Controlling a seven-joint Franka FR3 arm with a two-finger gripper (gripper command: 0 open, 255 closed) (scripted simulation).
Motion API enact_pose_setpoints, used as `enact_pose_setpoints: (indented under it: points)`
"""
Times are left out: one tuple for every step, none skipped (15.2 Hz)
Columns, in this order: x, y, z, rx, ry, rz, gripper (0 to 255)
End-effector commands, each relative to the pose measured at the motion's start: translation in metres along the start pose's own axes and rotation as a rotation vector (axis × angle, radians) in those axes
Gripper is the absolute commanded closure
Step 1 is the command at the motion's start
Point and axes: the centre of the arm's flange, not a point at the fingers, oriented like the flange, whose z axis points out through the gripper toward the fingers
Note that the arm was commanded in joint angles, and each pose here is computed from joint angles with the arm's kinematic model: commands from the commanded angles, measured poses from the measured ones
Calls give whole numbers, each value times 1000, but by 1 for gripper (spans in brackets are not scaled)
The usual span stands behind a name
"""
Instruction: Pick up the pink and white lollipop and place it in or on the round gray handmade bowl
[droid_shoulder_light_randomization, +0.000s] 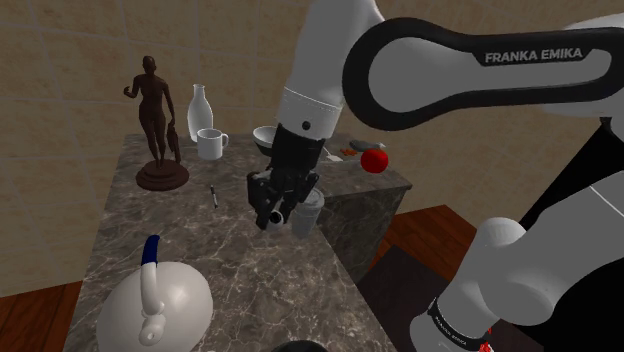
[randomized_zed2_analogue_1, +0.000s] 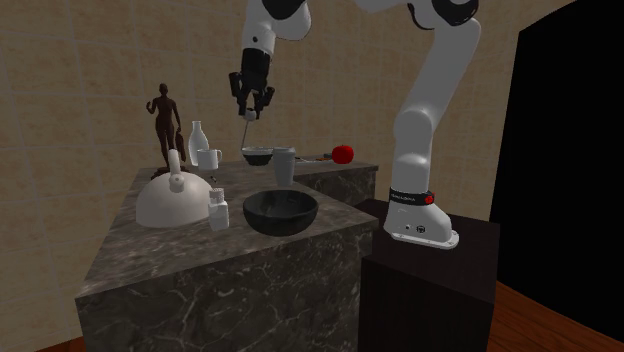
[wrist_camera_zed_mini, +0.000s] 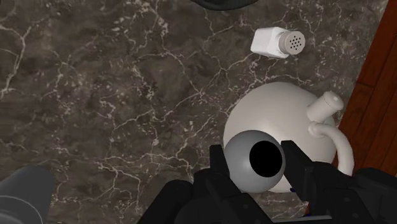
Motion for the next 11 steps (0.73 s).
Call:
enact_pose_setpoints:
  points:
    - [-1, -1, -7, 0, 0, 0, 255]
    - [-13, -6, -10, 0, 0, 0, 255]
    - [-25, -10, -13, 0, 0, 0, 255]
    - [-37, -15, -15, 0, 0, 0, 255]
    - [-49, -20, -18, 0, 0, 0, 255]
    - [-61, -24, -21, 0, 0, 0, 255]
    - [-74, -29, -24, 0, 0, 0, 255]
    - [-86, -33, -26, 0, 0, 0, 255]
    - [-98, -38, -29, 0, 0, 0, 255]
    - [-110, -43, -32, 0, 0, 0, 255]
    - [-122, -47, -34, 0, 0, 0, 255]
